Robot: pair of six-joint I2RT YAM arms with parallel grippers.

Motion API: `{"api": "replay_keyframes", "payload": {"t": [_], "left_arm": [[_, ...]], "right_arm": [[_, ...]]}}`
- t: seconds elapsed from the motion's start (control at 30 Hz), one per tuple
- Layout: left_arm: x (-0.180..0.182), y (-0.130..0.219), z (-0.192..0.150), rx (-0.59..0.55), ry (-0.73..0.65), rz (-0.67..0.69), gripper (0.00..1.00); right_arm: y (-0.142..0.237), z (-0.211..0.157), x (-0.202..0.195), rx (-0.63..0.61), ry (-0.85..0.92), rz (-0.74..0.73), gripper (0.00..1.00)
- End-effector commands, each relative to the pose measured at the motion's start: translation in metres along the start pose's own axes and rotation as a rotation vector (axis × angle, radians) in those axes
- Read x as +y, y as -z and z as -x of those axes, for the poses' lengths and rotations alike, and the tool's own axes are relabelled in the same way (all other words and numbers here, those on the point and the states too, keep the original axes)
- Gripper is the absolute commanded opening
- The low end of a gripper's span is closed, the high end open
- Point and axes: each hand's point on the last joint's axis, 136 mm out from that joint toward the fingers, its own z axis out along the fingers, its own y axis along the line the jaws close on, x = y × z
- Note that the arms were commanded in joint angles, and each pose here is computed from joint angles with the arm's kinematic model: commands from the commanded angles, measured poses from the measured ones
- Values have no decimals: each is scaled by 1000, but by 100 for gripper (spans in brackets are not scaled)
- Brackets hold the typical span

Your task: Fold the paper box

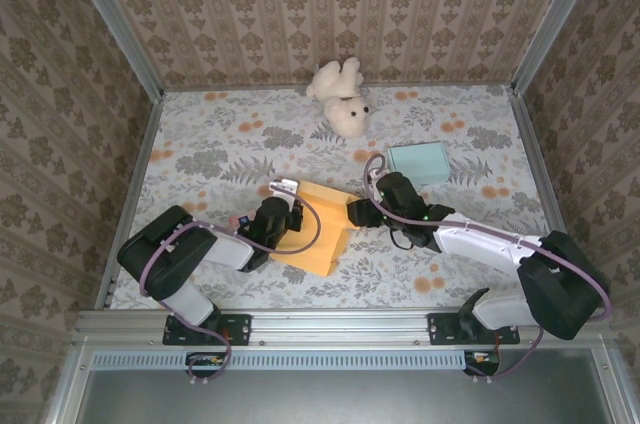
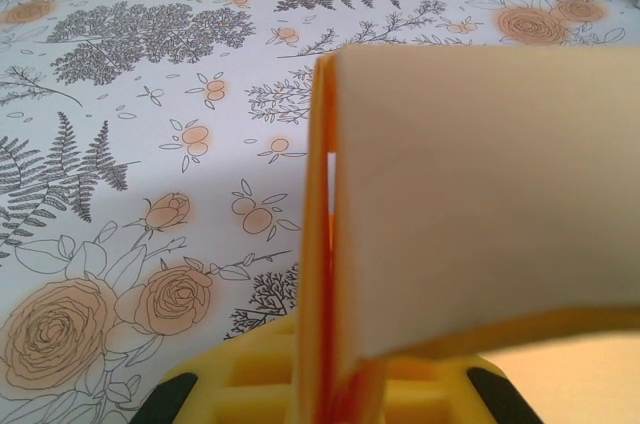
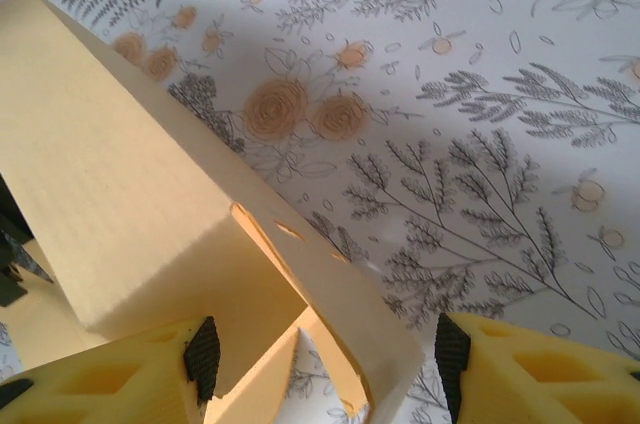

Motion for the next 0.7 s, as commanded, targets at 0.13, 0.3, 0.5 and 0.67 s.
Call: {"api": "replay_keyframes", "payload": {"t": [0.13,0.3,0.5,0.67], "left_arm": [[-20,-5,12,-42,52,-72,0],[-18,-4,12,-44,64,-66,0],[-10,-4,11,-29,64,-21,0],[-8,-3,11,-25,61,-11,0]], "right_arm": [[-13,6,28,-89,-71,187,62],[-16,5,27,-119,-99,204,62],[-15,-20,-6,-84,-101,54,63],[-6,-30,-25,-66,-91,-42,64]]}}
